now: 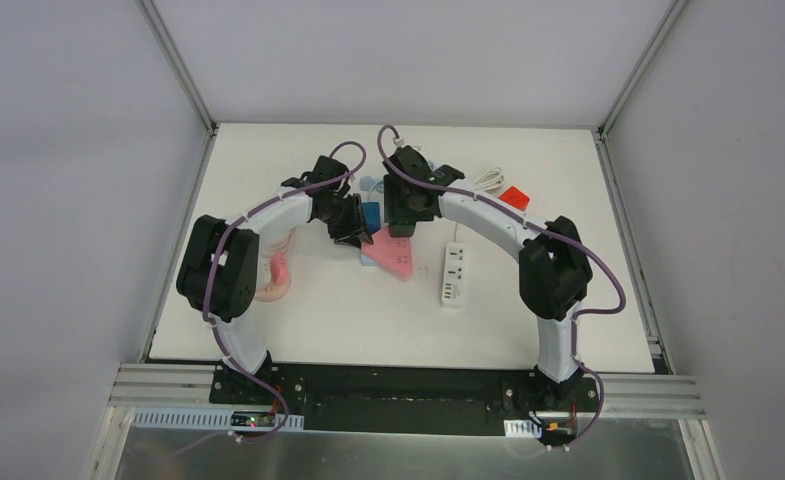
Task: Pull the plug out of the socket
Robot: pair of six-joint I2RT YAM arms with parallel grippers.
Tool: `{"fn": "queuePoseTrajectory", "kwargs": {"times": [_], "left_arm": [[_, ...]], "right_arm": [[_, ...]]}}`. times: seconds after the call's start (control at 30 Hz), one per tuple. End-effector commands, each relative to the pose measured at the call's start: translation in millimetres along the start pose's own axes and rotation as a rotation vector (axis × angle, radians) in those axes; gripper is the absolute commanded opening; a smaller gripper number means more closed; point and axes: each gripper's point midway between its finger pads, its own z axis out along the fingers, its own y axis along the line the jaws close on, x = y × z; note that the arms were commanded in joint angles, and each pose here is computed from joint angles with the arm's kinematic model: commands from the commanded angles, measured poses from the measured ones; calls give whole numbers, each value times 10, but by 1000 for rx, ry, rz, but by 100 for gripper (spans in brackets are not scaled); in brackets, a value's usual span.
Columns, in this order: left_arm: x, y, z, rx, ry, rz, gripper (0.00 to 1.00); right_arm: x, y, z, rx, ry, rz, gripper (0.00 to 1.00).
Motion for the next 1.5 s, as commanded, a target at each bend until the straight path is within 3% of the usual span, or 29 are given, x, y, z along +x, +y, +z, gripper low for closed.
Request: {"fn": "queuePoseTrajectory", "kwargs": {"times": [0.0,0.27,0.37,0.53,0.63,0.73,0.87,0.97,1.07,1.3,1.47], "left_arm": [[603,823,256,-328,189,30,20],[614,831,256,-331,194,30,19],[611,830,249,-333,194,31,19],[622,838,245,-335,198,32,19],[630,842,246,-336,203,32,19],[635,846,248,-338,207,34,19],[647,853,256,-338,213,36,19],[649,850,259,-336,215,36,19],[647,855,259,-338,215,38,19],[649,854,264,-337,220,42,19],[652,854,267,-336,223,45,19]], "right_arm": [[-223,337,-259,-67,-99,-54,0],[-384,639,-604,-430,-13,143,0],[-354,658,-572,-412,-15,123,0],[-329,457,-440,-140,-109,-46,0],[-358,357,-430,-77,-132,-65,0],[-422,415,-539,-143,-132,-35,0],[-542,633,-765,-394,-96,90,0],[-520,687,-760,-451,-57,110,0],[-444,640,-625,-388,-34,101,0],[-322,275,-275,-35,-127,-94,0],[-325,148,-212,41,-139,-123,0]]}}
